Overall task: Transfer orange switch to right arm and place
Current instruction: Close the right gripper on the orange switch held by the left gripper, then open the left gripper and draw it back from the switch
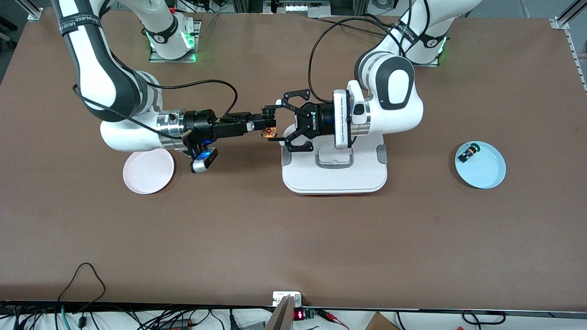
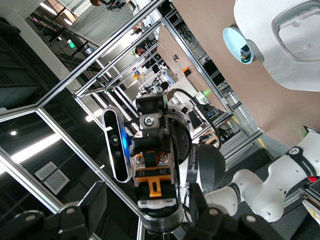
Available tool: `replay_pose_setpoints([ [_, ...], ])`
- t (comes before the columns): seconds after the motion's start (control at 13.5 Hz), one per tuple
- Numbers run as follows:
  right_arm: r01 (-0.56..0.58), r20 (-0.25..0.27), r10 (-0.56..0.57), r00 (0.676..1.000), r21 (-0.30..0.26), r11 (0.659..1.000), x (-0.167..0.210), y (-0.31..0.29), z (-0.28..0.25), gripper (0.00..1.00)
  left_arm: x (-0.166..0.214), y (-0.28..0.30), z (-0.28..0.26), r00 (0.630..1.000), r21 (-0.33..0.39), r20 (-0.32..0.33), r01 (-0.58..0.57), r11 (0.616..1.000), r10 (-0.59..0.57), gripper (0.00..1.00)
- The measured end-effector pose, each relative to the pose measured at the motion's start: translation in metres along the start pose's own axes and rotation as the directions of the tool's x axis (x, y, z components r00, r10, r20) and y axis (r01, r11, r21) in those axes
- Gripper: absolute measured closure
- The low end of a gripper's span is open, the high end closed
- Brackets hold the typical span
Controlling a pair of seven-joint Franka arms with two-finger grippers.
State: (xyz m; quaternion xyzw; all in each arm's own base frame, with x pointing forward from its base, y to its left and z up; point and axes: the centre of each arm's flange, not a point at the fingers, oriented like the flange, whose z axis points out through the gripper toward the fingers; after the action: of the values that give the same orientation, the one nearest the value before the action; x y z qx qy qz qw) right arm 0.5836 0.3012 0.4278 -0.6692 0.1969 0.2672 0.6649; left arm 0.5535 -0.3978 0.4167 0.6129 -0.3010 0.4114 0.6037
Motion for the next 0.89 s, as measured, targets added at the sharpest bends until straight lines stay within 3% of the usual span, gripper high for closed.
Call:
replay_pose_setpoints([
  [0.07,-0.002,-0.001,0.002,1.0,0.0,1.0,0.0012,0.0011,0.0,0.33,0.0,-0.0001,0.0,1.0,0.0,0.0,0.0,1.0,0.0,0.27],
  [0.22,-0.002,-0.002,0.002,1.0,-0.002,1.0,0.0054,0.0054,0.0004,0.59,0.0014,-0.0006,-0.0006,1.0,0.002,-0.002,-0.001,1.0,0.001,0.27],
  [0.3,0.011,-0.002,-0.011,1.0,0.002,1.0,0.007,0.0065,0.0007,0.65,0.0011,-0.0015,-0.0011,1.0,0.005,-0.002,0.002,1.0,-0.002,0.27],
  [0.89,0.026,0.002,-0.026,1.0,0.032,0.999,0.0107,0.009,0.0039,0.65,0.0025,-0.0038,-0.0035,1.0,0.012,-0.012,0.008,1.0,-0.008,0.27],
])
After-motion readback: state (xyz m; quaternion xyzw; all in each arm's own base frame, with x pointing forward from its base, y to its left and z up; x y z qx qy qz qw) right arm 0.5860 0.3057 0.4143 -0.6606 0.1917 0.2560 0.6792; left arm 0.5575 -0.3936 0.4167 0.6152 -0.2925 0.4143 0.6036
